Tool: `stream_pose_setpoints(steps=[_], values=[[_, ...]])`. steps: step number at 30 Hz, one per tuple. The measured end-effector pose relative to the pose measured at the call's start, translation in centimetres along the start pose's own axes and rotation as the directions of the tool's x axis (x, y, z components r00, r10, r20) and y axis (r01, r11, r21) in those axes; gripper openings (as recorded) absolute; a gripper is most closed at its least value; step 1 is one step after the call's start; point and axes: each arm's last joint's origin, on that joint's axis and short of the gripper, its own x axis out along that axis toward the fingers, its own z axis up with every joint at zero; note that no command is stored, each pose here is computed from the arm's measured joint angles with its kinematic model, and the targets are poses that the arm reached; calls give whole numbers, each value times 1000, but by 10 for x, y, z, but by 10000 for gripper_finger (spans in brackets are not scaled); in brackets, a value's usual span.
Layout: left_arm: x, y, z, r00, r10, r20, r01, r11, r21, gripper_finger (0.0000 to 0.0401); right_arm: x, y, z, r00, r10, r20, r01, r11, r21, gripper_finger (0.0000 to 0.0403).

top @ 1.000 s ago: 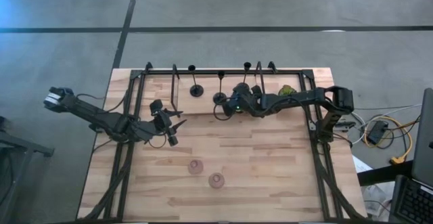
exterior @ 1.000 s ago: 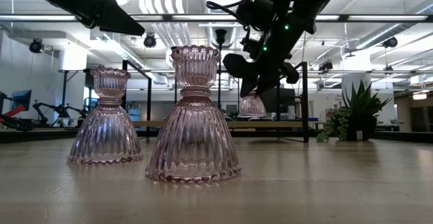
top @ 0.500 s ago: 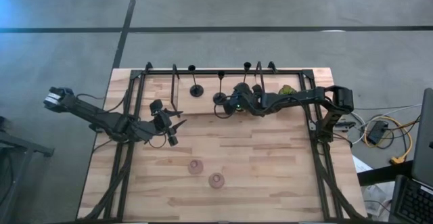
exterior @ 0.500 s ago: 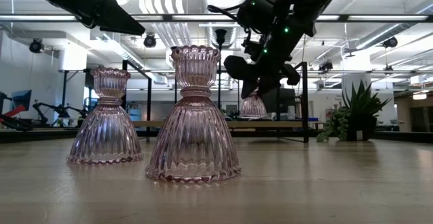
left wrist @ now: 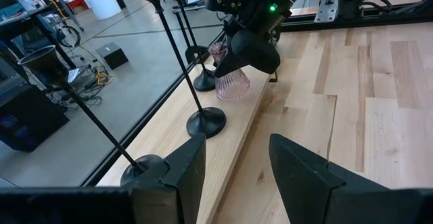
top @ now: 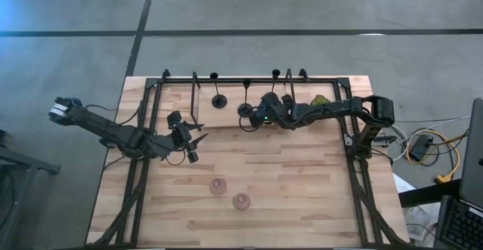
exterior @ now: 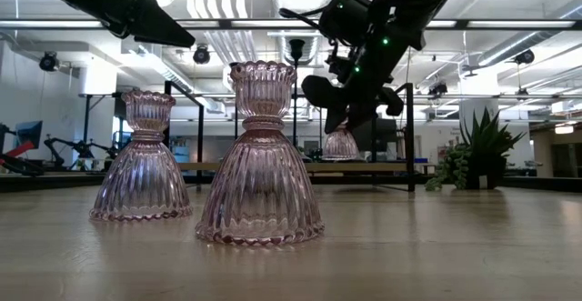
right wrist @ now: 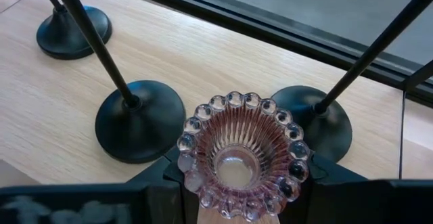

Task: Pick & Place candle stick holders
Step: Put the bottom pink candle holder on the shelf

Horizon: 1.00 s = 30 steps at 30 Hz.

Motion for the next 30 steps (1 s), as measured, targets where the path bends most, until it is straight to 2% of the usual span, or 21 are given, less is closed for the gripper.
stream_pose_setpoints(steps=[13, 30], values=[[0, 0, 0, 1000, 0, 0, 0, 1000, 0, 167, 6, -4, -11, 999, 17, 30, -18, 999, 34, 124], [0, 0, 0, 1000, 0, 0, 0, 1000, 0, 167, 6, -3, -10, 999, 32, 44, -34, 999, 29, 171]])
